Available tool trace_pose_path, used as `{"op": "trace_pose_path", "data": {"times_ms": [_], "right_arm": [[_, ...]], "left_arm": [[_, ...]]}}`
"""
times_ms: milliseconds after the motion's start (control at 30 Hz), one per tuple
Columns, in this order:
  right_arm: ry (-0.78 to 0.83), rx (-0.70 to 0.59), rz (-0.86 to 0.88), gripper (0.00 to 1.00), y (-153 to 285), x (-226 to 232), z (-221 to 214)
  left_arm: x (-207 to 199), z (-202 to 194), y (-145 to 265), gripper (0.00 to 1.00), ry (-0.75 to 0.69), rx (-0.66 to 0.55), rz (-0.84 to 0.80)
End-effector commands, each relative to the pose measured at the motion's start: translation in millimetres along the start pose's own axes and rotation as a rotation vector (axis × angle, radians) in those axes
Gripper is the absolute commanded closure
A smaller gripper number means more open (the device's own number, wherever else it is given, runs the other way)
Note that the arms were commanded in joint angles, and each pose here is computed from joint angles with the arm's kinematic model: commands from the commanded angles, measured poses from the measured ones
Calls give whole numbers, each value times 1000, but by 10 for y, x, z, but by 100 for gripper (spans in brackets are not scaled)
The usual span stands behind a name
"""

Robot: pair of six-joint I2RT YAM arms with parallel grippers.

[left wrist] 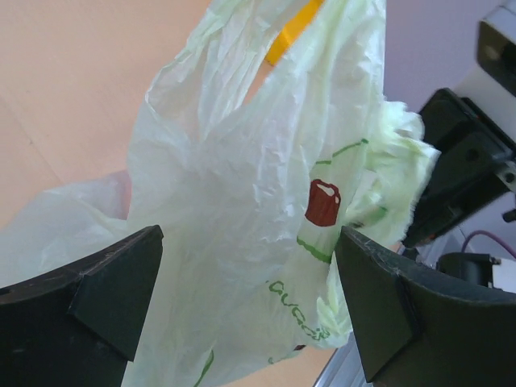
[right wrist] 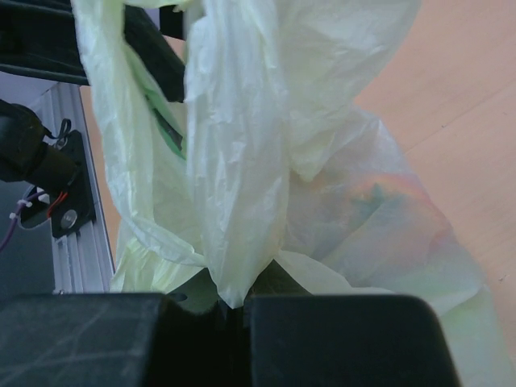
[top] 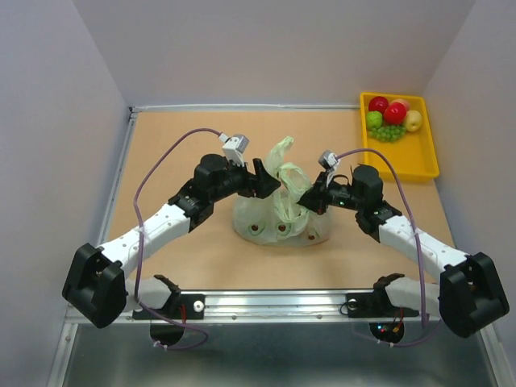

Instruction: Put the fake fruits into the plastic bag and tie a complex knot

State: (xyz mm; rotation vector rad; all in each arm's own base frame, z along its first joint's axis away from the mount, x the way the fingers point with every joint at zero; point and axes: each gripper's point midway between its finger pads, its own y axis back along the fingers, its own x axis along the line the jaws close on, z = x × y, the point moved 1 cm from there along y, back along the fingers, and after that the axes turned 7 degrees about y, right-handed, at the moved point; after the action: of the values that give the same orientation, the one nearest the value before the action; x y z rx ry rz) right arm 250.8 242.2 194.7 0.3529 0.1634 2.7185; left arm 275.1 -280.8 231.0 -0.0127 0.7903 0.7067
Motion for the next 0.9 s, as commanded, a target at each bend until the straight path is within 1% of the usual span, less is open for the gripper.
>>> {"op": "trace_pose_path", "data": {"times_ms": [0, 100, 133, 233, 300, 367, 400, 433, 467, 500, 533, 567, 633, 667, 700, 800, 833, 867], "right_arm": [[62, -25, 34, 100, -18, 72, 84], [67, -24, 32, 100, -15, 74, 67], [74, -23, 35, 99, -7, 81, 56], [80, -24, 29, 100, 4, 79, 47], [81, -25, 28, 100, 8, 80, 45], [86, -24, 25, 100, 17, 80, 32], [89, -25, 23, 100, 19, 79, 36], [91, -24, 23, 100, 24, 82, 28], [92, -25, 24, 100, 30, 90, 30], [95, -28, 28, 99, 33, 99, 45], [92, -25, 31, 100, 33, 102, 31], [97, -28, 34, 100, 36, 110, 45], [103, -31, 38, 100, 37, 119, 58], [103, -30, 38, 100, 37, 118, 55], [110, -33, 42, 100, 41, 125, 65], [117, -28, 43, 100, 47, 128, 53], [119, -27, 43, 100, 54, 132, 45], [117, -27, 40, 100, 58, 132, 44]], "left_arm": [[-45, 220, -81, 2, 3, -106, 31], [104, 165, -157, 8, 28, -95, 92], [120, 121, -191, 14, 36, -80, 90], [61, 69, -247, 22, 68, -62, 37], [35, 32, -317, 23, 84, -49, 9], [77, -20, -398, 21, 109, -26, 17], [99, -42, -426, 17, 115, -18, 22], [123, -61, -452, 9, 119, -11, 33], [166, -89, -499, 6, 122, 1, 49], [213, -132, -512, 5, 126, 15, 74], [307, -128, -532, 4, 126, 4, 121], [398, -189, -560, 4, 126, 24, 157], [526, -226, -600, 4, 108, 28, 235], [541, -234, -615, 4, 96, 30, 246], [560, -249, -626, 6, 75, 37, 260], [598, -272, -675, 22, 55, 47, 289], [613, -309, -706, 30, 59, 61, 287], [574, -289, -731, 36, 55, 65, 269]]}}
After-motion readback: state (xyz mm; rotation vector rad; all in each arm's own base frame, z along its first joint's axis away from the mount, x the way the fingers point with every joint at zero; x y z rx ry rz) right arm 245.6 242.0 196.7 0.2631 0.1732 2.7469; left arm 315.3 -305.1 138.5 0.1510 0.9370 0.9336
